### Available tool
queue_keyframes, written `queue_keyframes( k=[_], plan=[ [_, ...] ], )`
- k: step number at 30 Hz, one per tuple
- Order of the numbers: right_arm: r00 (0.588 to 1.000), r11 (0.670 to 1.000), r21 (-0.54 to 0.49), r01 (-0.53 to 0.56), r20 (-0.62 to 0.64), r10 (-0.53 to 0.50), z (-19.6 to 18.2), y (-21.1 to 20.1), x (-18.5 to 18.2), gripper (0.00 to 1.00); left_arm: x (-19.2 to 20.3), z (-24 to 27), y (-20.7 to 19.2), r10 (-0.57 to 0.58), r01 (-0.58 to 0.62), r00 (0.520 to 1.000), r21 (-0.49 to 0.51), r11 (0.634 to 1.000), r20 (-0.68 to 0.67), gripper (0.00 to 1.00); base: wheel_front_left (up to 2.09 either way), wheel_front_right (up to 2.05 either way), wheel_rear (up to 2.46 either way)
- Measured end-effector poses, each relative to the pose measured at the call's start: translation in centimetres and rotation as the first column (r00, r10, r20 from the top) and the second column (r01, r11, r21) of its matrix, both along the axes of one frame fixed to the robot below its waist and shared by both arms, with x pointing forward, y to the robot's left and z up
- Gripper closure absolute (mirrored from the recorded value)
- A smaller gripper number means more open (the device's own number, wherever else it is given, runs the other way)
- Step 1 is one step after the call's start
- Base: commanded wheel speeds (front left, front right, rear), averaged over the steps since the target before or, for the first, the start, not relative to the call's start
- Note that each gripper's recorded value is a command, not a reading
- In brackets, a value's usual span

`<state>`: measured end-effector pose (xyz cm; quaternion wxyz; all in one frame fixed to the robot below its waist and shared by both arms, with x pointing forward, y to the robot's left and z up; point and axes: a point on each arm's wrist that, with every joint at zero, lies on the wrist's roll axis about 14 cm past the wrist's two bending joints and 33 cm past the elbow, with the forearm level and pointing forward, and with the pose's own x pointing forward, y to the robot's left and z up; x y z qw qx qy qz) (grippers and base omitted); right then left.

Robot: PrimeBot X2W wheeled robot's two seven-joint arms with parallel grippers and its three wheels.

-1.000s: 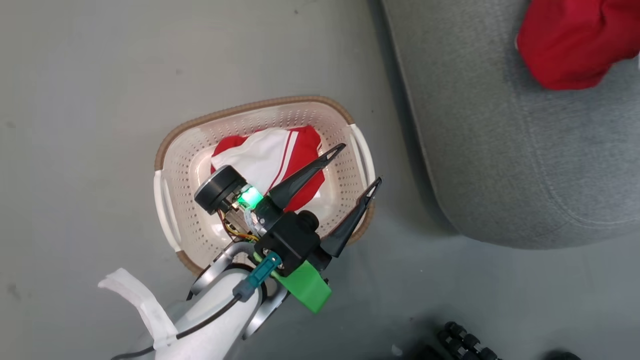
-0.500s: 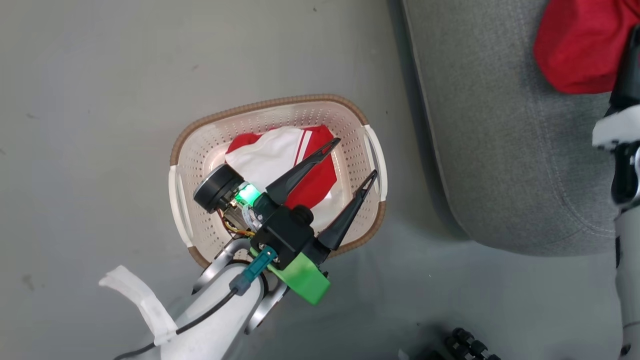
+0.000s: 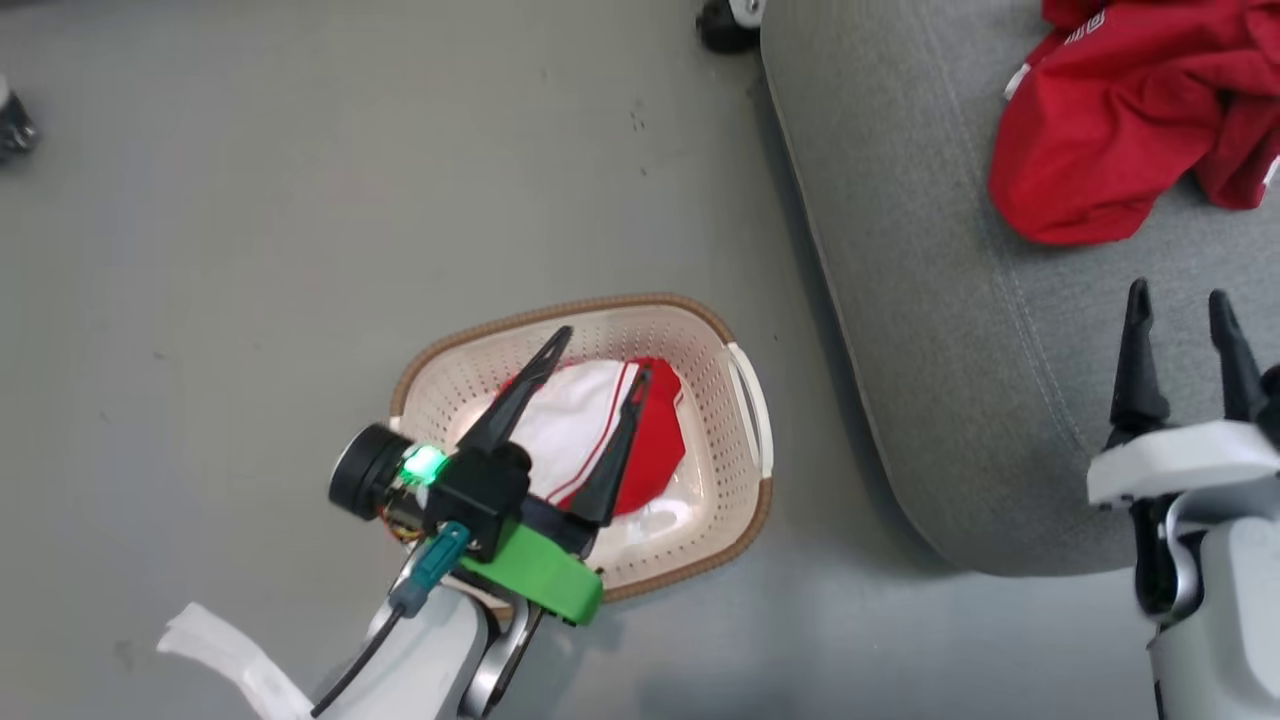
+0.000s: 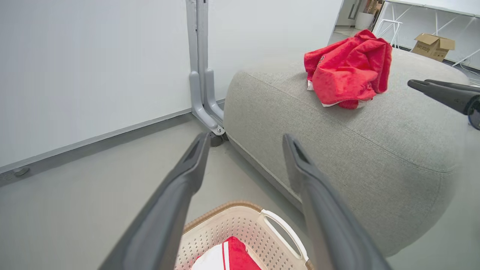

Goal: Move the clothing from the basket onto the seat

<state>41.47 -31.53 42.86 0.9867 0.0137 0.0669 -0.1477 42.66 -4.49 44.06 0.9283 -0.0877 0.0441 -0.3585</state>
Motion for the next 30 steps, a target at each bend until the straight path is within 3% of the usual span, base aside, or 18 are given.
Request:
queue_keyframes(
  k=[7, 12, 25, 30],
  plan=[
    [0.996, 0.997, 0.019, -0.069, 0.055, 0.068, 1.8, 3.3, -1.9, 0.0, 0.0, 2.5, 4.3, 0.171, -0.171, 0.985, 0.004, 0.985, 0.038, 0.0, 0.0, 0.0, 0.0],
    [0.983, 0.987, 0.02, -0.159, 0.096, 0.156, 3.0, 6.5, -1.5, 0.0, -0.1, 3.4, 8.5, 0.308, -0.309, 0.95, 0.015, 0.951, 0.056, 0.0, 0.0, 0.0, 0.0],
    [0.917, 0.931, 0.012, -0.366, 0.174, 0.358, 6.1, 13.9, -0.9, 0.0, -2.3, 4.9, 20.4, 0.632, -0.636, 0.77, 0.035, 0.771, 0.088, 0.0, 0.0, 0.0, 0.0],
    [0.898, 0.912, 0.012, -0.409, 0.18, 0.401, 6.8, 15.5, -1.6, 0.0, -4.1, 5.0, 22.4, 0.67, -0.676, 0.736, 0.042, 0.736, 0.095, 0.0, 0.0, 0.0, 0.0]
  ],
)
